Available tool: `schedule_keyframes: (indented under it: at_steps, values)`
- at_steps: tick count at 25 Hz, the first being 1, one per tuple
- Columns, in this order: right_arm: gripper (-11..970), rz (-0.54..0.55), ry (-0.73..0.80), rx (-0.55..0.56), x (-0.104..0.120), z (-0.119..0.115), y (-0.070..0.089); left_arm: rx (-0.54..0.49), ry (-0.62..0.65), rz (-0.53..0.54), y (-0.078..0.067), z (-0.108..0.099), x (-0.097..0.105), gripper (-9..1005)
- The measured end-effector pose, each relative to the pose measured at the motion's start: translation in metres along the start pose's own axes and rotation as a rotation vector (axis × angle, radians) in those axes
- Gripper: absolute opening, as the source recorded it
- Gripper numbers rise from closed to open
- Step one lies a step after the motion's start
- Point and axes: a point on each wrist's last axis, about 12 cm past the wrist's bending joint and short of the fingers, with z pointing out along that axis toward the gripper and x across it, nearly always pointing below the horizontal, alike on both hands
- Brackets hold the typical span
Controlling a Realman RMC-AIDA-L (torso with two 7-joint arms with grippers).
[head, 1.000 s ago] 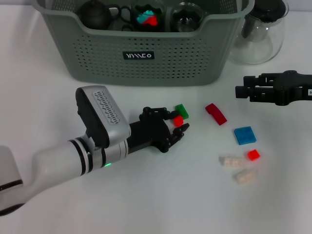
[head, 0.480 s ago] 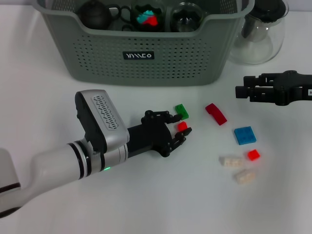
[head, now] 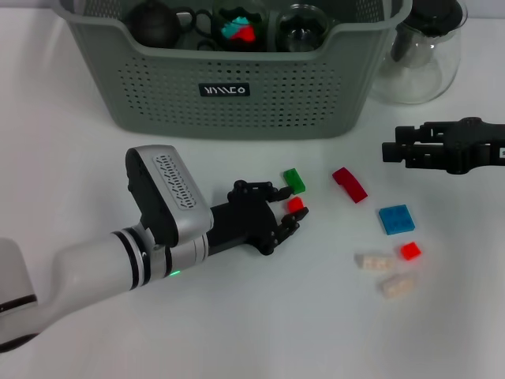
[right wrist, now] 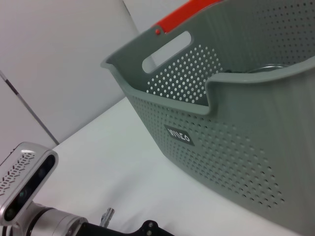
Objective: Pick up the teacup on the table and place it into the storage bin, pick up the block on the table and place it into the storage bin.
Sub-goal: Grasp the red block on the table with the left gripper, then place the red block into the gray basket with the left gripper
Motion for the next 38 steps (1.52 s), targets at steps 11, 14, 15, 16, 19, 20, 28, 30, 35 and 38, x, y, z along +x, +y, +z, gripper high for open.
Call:
schedule_keyframes:
  at_steps: [11,14,15,16,19,20,28,30,35,38]
  values:
    - [596,0.001,0.003,-0.001,0.002,0.000,0.000,-0.001,0.002,-0.002,-0.001,0.001,0.000,362]
    - [596,0.001,0.003,-0.001,0.002,0.000,0.001,0.000,0.008,-0.002,-0.001,0.001,0.000,361]
    - [596,0.002,0.003,-0.002,0.002,0.000,0.001,0.001,0.009,-0.002,-0.001,0.002,0.000,361]
    - [596,0.003,0.003,-0.002,0.003,0.000,0.001,0.003,0.010,-0.002,-0.001,0.002,0.000,361]
    - [595,0.005,0.003,-0.003,0.004,-0.001,0.001,0.012,0.009,-0.002,-0.003,0.003,-0.001,361]
    - [595,0.005,0.002,-0.003,0.004,-0.001,0.001,0.013,0.009,-0.002,-0.003,0.003,-0.001,347]
    - [596,0.008,-0.001,-0.001,0.004,-0.002,0.001,0.019,-0.025,-0.015,-0.005,-0.002,-0.001,234]
    - [596,0.008,-0.001,-0.001,0.004,-0.002,0.001,0.021,-0.058,-0.028,-0.003,-0.007,-0.002,206]
    - [596,0.008,0.000,0.000,0.004,-0.003,0.000,0.033,-0.170,-0.133,0.015,-0.037,-0.004,206]
    - [596,0.007,0.000,0.000,0.004,-0.003,0.000,0.043,-0.245,-0.204,0.028,-0.061,-0.007,206]
